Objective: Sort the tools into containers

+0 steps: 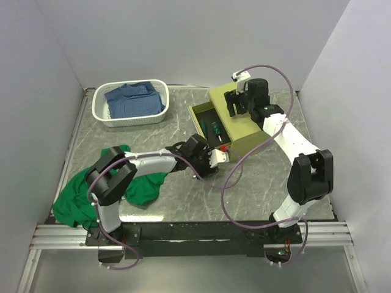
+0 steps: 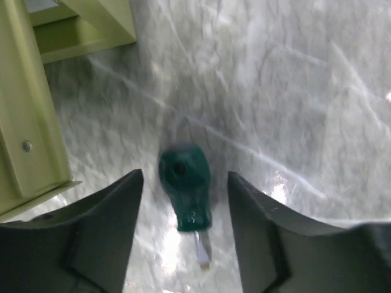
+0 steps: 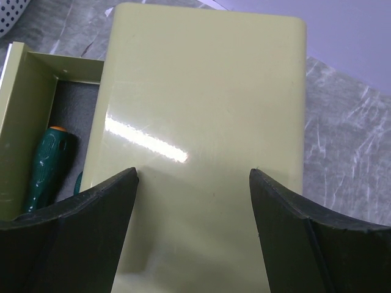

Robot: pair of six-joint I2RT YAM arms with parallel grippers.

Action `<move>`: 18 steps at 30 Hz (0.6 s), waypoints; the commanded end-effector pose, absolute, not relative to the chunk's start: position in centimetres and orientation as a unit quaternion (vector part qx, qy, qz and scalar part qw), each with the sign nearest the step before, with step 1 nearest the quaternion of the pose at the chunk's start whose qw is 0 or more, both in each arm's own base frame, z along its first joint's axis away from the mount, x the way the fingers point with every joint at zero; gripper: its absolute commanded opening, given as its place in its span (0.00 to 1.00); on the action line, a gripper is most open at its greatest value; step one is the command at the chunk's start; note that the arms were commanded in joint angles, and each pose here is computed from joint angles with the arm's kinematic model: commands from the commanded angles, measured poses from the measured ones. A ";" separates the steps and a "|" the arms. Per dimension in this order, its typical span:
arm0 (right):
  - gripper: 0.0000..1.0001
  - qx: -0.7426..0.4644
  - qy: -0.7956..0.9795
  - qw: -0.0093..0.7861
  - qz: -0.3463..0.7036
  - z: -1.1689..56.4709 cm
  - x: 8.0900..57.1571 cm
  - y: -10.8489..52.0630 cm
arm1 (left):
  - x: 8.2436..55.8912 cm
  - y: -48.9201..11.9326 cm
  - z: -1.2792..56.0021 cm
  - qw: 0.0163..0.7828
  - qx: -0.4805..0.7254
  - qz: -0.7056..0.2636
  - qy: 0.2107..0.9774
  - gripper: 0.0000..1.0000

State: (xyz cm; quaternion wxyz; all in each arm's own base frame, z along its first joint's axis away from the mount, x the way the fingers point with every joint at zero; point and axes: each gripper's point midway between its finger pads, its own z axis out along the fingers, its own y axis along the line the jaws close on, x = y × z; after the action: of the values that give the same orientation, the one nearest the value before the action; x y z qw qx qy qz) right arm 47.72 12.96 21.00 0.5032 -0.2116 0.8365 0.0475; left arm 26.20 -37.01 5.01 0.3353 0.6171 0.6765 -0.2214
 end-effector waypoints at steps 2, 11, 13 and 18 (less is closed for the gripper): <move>0.82 -0.201 0.899 0.386 0.041 14.8 43.2 10.3 | 24.6 -39.3 4.7 0.327 0.643 -0.252 0.645 0.58; 0.81 -0.192 0.901 0.387 0.042 14.9 43.4 9.7 | 25.2 -38.4 9.0 0.379 0.584 -0.237 0.677 0.66; 0.81 -0.191 0.902 0.384 0.044 14.6 43.3 9.6 | 25.6 -38.6 11.6 0.399 0.570 -0.241 0.677 0.67; 0.81 -0.190 0.902 0.384 0.048 14.7 43.7 9.8 | 26.4 -39.2 15.0 0.423 0.536 -0.248 0.687 0.69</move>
State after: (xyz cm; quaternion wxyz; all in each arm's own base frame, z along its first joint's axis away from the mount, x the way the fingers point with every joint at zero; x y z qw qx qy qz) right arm 47.45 12.21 21.08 0.5021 -0.2102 0.8370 0.0565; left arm 25.07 -37.79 8.92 0.3637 0.5825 0.6892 -0.2312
